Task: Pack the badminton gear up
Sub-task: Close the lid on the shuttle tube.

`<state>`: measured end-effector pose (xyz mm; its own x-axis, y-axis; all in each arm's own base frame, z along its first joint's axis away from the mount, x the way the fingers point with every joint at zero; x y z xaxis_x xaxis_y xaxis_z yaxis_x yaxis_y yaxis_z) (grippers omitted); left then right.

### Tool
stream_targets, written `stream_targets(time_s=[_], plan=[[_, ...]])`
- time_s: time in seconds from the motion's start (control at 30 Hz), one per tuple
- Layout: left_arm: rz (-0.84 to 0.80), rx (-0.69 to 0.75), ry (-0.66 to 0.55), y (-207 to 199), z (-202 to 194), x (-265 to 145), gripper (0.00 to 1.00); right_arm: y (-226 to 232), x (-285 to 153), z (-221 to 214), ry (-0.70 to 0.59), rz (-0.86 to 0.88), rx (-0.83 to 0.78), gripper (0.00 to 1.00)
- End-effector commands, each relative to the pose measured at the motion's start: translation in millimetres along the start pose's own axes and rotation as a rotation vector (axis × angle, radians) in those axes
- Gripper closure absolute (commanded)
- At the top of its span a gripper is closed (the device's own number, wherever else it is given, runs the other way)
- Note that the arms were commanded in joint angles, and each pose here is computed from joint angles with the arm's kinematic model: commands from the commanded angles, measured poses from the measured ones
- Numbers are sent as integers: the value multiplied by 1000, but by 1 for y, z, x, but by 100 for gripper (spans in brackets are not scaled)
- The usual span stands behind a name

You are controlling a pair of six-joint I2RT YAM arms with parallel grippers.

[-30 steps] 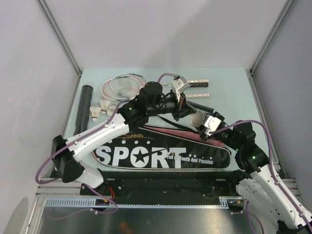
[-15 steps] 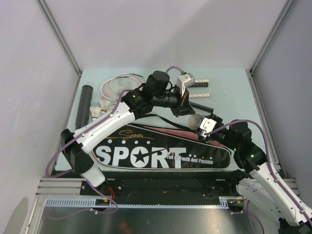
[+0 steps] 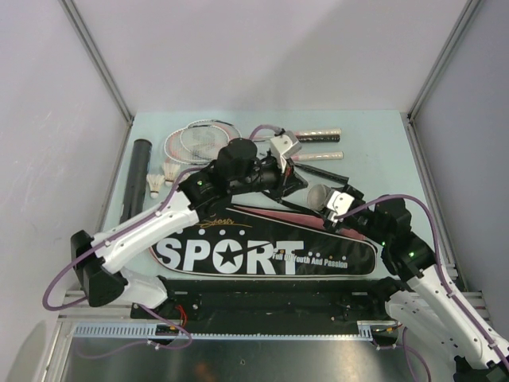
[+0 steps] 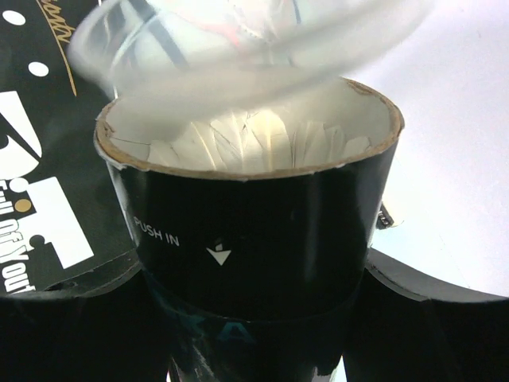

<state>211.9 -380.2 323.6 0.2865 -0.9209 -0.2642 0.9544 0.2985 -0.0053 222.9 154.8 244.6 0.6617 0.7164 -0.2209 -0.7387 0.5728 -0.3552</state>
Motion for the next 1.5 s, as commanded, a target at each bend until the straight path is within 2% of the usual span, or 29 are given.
stream_targets(time_s=[0.0,0.27,0.63,1.03,1.23,1.47], plan=[[116,65,-167,16,46,-16,100,-7,-6,37,-115,-13,23,86],[-106,22,-138,-14,42,6,100,-5,-6,38,-120,-4,13,87],[-168,47,-43,-17,19,6,100,0,-9,42,-143,27,-4,87],[-99,78,28,1,1,21,100,3,-12,45,-185,40,-33,86],[24,106,33,18,3,14,100,0,-12,45,-186,25,-25,86],[-17,86,68,9,-5,21,100,3,-15,60,-250,44,-34,87]])
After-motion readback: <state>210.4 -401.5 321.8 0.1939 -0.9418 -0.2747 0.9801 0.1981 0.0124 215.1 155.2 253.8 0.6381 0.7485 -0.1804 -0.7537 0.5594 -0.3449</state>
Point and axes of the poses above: each gripper's point midway between its finger pads, its own x axis out along the fingers, its own y axis along the line the jaws close on, z = x × y, the point moved 1 cm from there along -x, back along the fingers, and after that the axes turned 12 degrees about x, right-handed, at the moved point
